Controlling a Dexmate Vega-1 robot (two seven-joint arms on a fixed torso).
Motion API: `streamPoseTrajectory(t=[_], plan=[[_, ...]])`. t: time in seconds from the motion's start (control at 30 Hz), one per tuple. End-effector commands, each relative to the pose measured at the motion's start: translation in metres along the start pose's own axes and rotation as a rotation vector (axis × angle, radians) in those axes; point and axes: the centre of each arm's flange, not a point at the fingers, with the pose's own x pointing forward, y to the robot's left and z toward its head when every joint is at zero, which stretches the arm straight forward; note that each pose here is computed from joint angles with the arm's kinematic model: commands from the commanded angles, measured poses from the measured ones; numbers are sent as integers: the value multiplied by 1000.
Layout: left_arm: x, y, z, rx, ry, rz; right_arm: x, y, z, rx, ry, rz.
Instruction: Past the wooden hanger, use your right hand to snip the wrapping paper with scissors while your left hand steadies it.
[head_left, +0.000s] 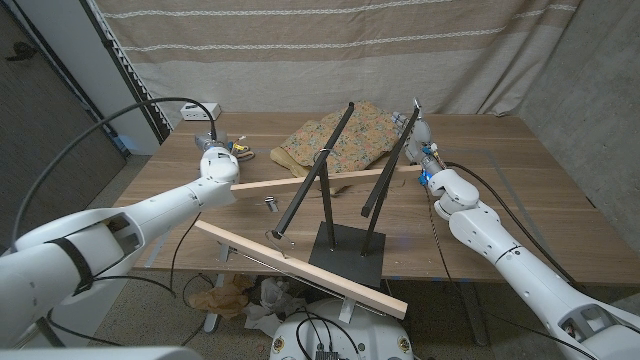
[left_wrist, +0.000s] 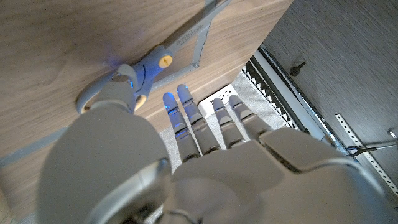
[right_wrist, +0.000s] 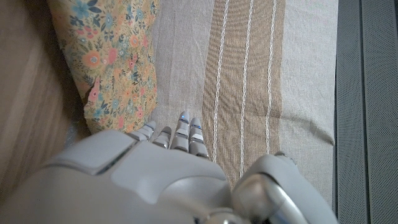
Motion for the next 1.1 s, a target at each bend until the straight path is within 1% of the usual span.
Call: streamPoseTrajectory(t=[0.03,0.1,0.27,0.37,0.6,0.63,0.7,0.8,0.97,1.1], plan=[[5,-9,0,-21,-10,-26,0,4,2,-6,5,9],[7,-11,0,-41,-2,-36,0,4,2,-7,8,10],[10,-15,-1,-67,-8,-49,1,5,2,-10,11,11],[11,-16,0,-78,-1,-56,1,4,2,-4,18,8],[12,-19,2,-69,-4,-63,1,5,6,-12,15,14],[12,-20,3,-66,-12,-63,1,5,6,-13,15,15],[12,-21,4,-65,-9,-68,1,5,6,-16,17,17],[12,-24,5,-58,-27,-72,1,6,7,-17,18,16],[12,-26,5,-62,-22,-91,0,6,9,-17,19,13],[12,-28,5,-58,-37,-106,1,8,8,-14,23,17]])
